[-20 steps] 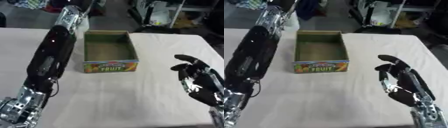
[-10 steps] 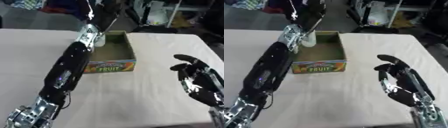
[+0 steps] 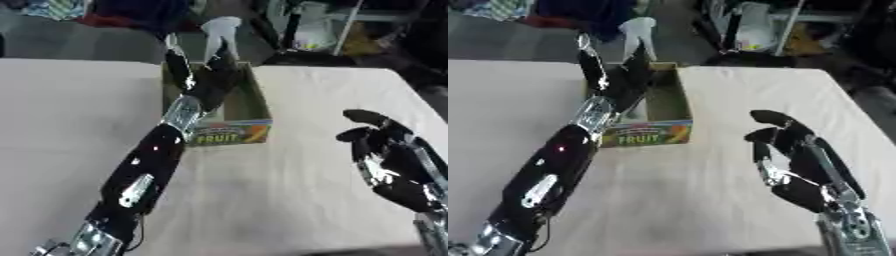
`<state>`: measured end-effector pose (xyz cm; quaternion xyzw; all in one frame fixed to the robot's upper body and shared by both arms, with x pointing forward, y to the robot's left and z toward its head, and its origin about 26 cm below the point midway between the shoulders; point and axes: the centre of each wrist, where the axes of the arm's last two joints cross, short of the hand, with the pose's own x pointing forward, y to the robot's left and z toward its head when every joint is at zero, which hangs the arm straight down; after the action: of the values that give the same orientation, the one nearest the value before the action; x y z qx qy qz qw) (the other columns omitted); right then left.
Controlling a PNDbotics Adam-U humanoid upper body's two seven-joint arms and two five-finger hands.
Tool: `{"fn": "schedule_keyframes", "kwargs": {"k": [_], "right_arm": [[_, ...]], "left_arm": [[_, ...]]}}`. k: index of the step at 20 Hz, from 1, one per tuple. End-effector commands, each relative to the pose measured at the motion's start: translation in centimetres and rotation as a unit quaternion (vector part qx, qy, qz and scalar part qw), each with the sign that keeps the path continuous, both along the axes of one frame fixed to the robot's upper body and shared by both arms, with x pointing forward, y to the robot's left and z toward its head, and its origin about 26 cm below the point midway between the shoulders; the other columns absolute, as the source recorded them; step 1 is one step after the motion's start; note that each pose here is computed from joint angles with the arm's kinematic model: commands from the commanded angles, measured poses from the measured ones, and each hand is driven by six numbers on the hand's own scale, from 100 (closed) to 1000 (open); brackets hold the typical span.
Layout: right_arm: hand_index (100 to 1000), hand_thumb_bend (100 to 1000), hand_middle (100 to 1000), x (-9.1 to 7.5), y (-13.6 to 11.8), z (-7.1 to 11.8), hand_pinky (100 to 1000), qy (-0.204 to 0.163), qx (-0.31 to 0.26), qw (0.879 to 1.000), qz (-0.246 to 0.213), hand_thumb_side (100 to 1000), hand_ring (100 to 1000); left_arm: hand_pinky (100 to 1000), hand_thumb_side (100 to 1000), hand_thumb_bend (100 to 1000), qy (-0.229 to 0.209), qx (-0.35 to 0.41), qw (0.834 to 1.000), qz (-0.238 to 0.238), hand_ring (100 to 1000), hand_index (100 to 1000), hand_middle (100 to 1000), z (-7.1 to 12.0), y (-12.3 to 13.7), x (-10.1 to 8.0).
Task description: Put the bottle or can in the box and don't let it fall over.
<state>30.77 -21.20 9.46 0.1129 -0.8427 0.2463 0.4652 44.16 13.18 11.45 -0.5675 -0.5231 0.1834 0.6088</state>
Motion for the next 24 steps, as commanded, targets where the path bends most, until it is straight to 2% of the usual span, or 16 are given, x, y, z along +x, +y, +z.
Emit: {"fn": "schedule_keyframes", "kwargs": {"k": [1, 7, 11, 15, 18, 21, 24], "right_arm": [[808, 100, 827, 0.1, -0.3, 0.4, 771, -0.008, -0.007, 1.000, -0.005, 254, 687], [808, 100, 818, 0.1, -0.5, 0.3, 771, -0.006, -0.008, 1.000, -0.008, 253, 678], [776, 100, 784, 0.1, -0.4, 0.2, 765, -0.005, -0.009, 1.000, -0.002, 255, 637], [742, 100, 749, 0.0, -0.2, 0.3, 762, -0.008, -0.006, 1.000, 0.019, 257, 643], [710, 100, 775, 0.0, -0.3, 0.4, 765, -0.010, -0.006, 1.000, 0.027, 256, 658], [775, 100, 812, 0.1, -0.5, 0.3, 769, -0.007, -0.007, 1.000, 0.018, 254, 670], [783, 100, 817, 0.1, -0.6, 0.3, 769, -0.005, -0.004, 1.000, 0.003, 254, 673]], "left_arm": [[100, 925, 721, -0.003, 0.030, 0.999, -0.012, 100, 970, 156, -0.2, -0.1, -0.1], [100, 1000, 652, 0.000, 0.102, 0.994, -0.048, 100, 968, 159, -2.4, 0.2, -1.1], [100, 1000, 576, -0.040, 0.151, 0.983, -0.097, 100, 969, 163, -1.6, 0.3, -1.8], [100, 1000, 505, -0.104, 0.172, 0.968, -0.149, 100, 968, 168, 1.0, 0.4, -2.9], [100, 1000, 471, -0.150, 0.158, 0.961, -0.171, 100, 969, 171, 3.5, 0.5, -3.9], [100, 998, 425, -0.197, 0.131, 0.954, -0.187, 100, 970, 177, 6.5, 0.6, -5.2], [100, 969, 393, -0.244, 0.099, 0.944, -0.201, 100, 972, 184, 9.4, 1.3, -7.4]]}}
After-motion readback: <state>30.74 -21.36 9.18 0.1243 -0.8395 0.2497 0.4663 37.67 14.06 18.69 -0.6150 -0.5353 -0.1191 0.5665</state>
